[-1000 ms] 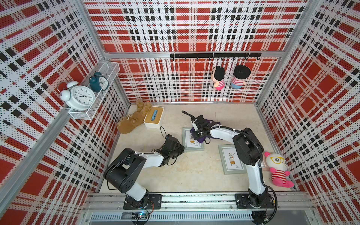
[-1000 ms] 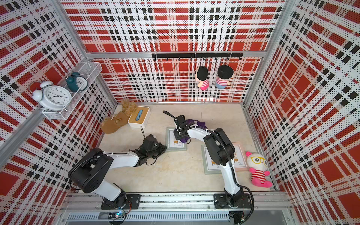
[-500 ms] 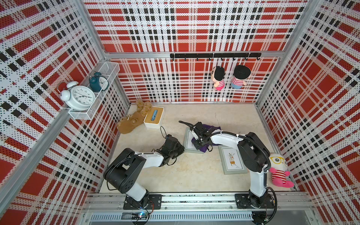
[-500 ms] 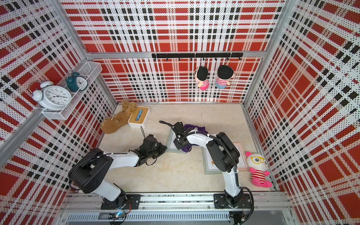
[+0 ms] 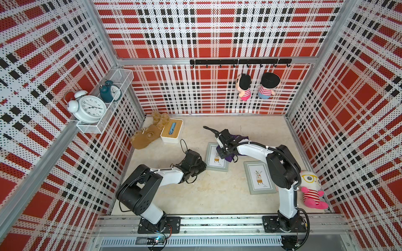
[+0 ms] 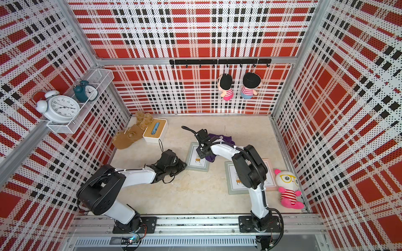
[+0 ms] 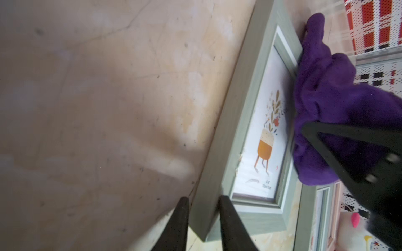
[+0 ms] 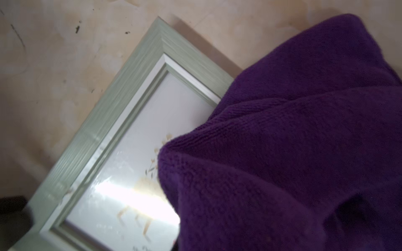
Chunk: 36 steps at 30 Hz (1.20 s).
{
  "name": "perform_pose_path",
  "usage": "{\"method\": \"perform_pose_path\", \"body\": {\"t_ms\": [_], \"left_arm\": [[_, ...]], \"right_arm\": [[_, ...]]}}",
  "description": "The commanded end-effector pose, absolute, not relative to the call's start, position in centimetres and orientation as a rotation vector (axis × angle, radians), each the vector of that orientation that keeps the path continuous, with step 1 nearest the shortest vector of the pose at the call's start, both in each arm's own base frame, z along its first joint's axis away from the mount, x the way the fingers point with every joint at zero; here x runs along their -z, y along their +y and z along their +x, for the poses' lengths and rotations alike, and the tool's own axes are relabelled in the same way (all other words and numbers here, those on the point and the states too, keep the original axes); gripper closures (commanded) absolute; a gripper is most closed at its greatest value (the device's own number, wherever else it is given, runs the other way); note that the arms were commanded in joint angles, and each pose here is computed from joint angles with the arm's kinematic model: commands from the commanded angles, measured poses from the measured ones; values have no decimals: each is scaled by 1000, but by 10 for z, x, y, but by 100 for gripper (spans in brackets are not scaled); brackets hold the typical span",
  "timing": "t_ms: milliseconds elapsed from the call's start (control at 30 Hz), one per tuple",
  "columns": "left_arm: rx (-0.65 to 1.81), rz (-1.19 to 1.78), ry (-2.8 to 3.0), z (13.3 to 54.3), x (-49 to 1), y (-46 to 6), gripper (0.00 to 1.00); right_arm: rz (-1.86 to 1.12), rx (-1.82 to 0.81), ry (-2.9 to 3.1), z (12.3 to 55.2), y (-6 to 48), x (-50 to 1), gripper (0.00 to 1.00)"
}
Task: Wipe the picture frame with a cloth
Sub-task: Wipe the dirt from the picture frame.
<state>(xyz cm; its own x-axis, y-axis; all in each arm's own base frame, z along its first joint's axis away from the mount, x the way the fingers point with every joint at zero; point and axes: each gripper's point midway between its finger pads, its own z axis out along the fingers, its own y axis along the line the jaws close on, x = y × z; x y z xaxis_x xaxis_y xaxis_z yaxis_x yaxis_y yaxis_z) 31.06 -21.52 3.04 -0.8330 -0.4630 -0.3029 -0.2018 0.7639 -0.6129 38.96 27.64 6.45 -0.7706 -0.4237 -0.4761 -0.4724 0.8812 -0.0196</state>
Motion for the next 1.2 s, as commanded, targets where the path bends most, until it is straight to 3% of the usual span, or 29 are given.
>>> {"method": "perform_pose_path", "body": {"t_ms": [0,133,367,833,1000,1167], "left_arm": [[790,-412,2546,317,-46,-223,61],[768,-350,2497,336,-63,-227,49],[687,-311,2539,354,-40,-223,49],[618,-342,2667,325,2,-225,72],[532,-381,2737,307,29,-214,80],[448,-451,2805,285,56,-206,83]], "right_arm": [[-560,-196,2613,368,265,-93,100],[-500,-183,2743,336,261,-73,100],[-291,-341,2859,315,285,-43,100],[-184,97,2893,362,229,5,100],[-215,48,2812,392,245,-1,100],[-179,-16,2853,351,256,5,100]]}}
